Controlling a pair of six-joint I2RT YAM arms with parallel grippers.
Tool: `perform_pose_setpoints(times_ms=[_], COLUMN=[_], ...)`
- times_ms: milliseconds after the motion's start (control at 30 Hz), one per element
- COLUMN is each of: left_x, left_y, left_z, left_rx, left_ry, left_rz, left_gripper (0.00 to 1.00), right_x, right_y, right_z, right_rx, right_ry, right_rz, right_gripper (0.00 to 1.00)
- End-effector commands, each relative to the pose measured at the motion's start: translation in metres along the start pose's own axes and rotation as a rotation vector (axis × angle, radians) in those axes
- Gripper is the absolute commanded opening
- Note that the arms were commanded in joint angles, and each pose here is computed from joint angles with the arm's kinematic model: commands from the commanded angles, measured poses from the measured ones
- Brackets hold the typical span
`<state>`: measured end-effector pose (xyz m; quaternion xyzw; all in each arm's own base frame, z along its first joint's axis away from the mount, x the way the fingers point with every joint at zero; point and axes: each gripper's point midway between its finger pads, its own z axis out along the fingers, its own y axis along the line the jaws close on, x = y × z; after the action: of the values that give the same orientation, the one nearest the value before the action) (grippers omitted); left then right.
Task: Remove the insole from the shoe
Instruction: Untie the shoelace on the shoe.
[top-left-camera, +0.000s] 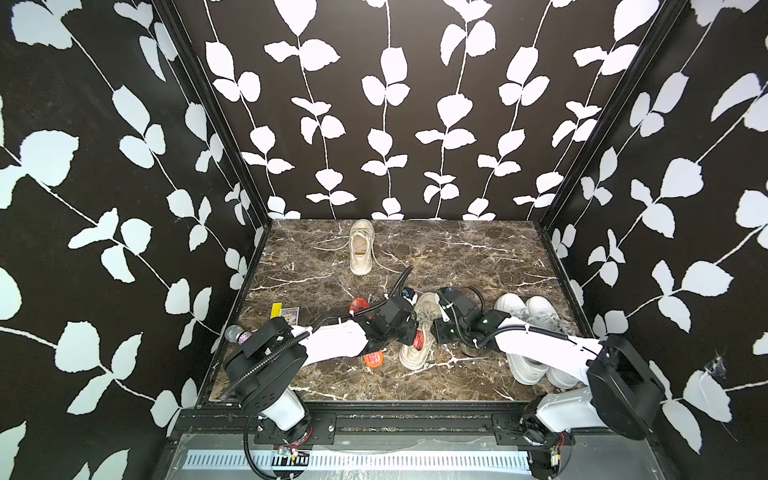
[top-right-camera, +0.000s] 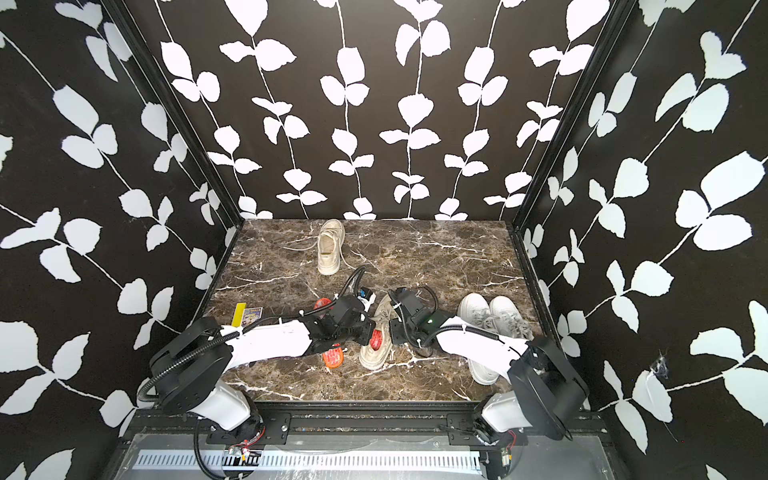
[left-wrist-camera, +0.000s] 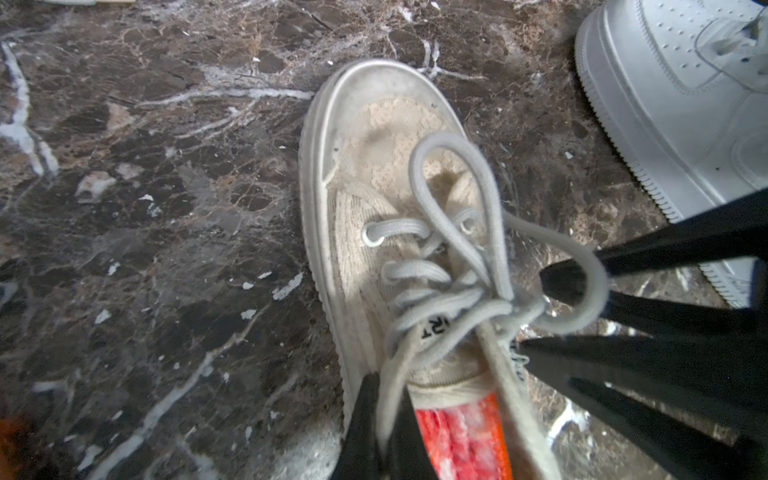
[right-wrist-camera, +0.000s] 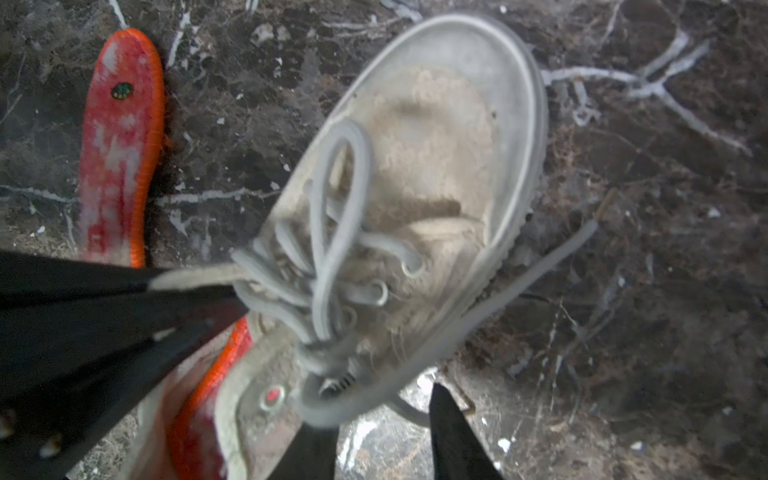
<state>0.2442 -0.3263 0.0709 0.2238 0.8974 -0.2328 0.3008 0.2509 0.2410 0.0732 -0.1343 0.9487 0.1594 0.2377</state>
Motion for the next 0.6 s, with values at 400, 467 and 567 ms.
perform_pose_setpoints(times_ms=[400, 467, 567], left_x=[-0.013, -0.013, -0.013], left_y=[0.001, 0.007, 0.016], left_z=[-0.007, -0.008, -0.010], left_rx=[-0.022, -0.054, -0.097], left_ry=[-0.048, -0.052, -0.076], left_rz=[-0.001, -0.013, -0.032], left_gripper=[0.00, 0.00, 0.00], right_x=[-0.001, 0.000, 0.003], right_y=[-0.016, -0.026, -0.034], right_z=[0.004, -0.003, -0.010], right_rx=[0.122, 0.167, 0.194], right_ry=[0.004, -0.015, -0.035], right_rz=[0.019, 0.038, 0.054], right_gripper=[0.00, 0.00, 0.00])
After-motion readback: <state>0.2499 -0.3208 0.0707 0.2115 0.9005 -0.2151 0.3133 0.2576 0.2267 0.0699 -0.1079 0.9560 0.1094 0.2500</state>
